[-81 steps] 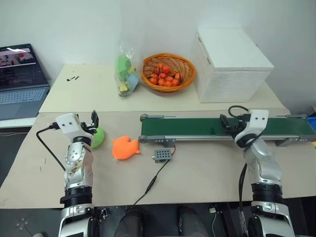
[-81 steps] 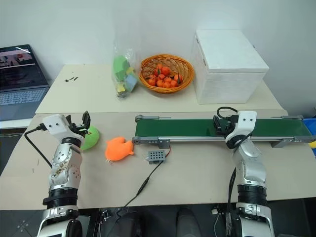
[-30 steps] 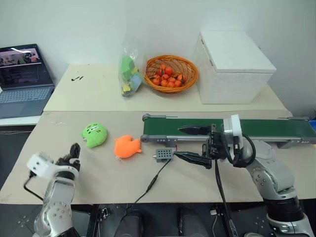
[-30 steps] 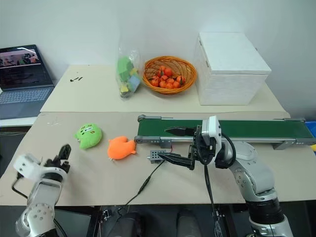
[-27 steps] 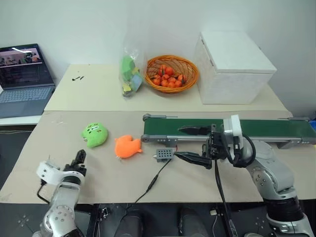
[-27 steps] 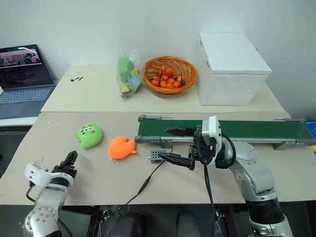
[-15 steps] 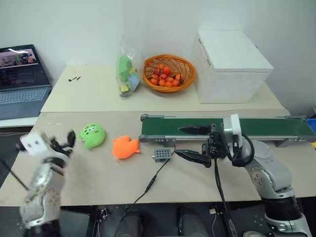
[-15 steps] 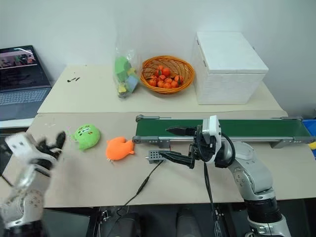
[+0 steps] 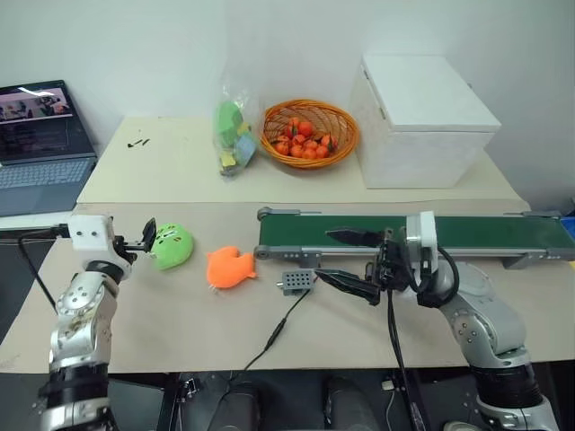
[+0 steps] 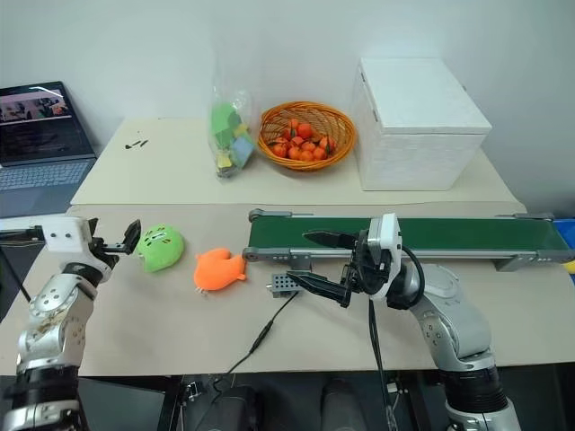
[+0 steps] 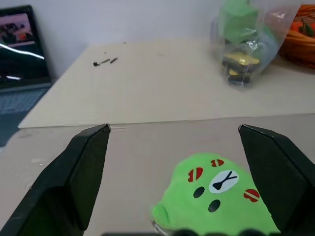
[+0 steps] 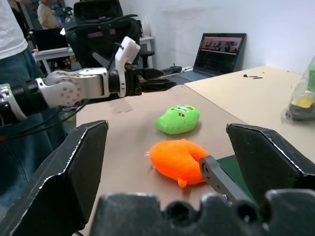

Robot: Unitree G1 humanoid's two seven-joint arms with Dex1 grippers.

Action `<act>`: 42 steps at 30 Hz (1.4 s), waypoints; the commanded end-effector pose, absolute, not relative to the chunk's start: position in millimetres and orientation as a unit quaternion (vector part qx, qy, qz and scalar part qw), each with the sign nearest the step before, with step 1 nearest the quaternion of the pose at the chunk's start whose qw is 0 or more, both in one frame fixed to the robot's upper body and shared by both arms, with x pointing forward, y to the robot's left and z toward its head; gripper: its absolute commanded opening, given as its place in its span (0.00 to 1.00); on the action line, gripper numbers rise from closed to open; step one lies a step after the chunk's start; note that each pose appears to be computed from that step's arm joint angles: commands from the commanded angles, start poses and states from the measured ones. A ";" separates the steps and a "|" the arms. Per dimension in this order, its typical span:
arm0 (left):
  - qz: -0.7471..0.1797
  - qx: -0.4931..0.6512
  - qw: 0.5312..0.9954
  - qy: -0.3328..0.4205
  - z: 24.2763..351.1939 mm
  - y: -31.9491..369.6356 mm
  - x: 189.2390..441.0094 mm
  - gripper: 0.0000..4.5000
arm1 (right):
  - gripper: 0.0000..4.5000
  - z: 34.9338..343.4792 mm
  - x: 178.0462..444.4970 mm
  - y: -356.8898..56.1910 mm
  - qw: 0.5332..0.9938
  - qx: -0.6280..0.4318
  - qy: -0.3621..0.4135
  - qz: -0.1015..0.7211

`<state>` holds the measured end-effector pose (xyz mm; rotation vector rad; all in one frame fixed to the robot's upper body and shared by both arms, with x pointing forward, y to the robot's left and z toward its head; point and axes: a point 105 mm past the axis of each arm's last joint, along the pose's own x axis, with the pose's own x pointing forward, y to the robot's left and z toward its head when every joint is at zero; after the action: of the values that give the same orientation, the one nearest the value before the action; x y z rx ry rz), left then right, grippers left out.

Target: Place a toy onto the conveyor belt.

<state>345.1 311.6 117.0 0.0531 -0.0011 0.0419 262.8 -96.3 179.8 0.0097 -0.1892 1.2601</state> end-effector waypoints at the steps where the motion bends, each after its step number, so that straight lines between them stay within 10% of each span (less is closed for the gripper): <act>1: 0.005 0.022 0.999 0.035 102.5 321.3 356.5 0.99 | 1.00 195.1 257.5 -99.8 0.803 -0.010 -0.121 0.583; 21: -0.046 -0.011 0.990 0.134 47.1 290.7 356.7 0.99 | 1.00 187.9 249.2 -106.8 0.808 -0.001 -0.121 0.576; 42: -0.041 -0.033 0.993 0.107 58.2 293.0 359.1 0.99 | 1.00 149.0 258.1 -111.2 0.813 0.048 -0.100 0.572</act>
<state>360.4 290.8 55.9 -0.0635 0.2285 -0.0786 259.1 -109.6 133.8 0.1191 -0.1353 1.2138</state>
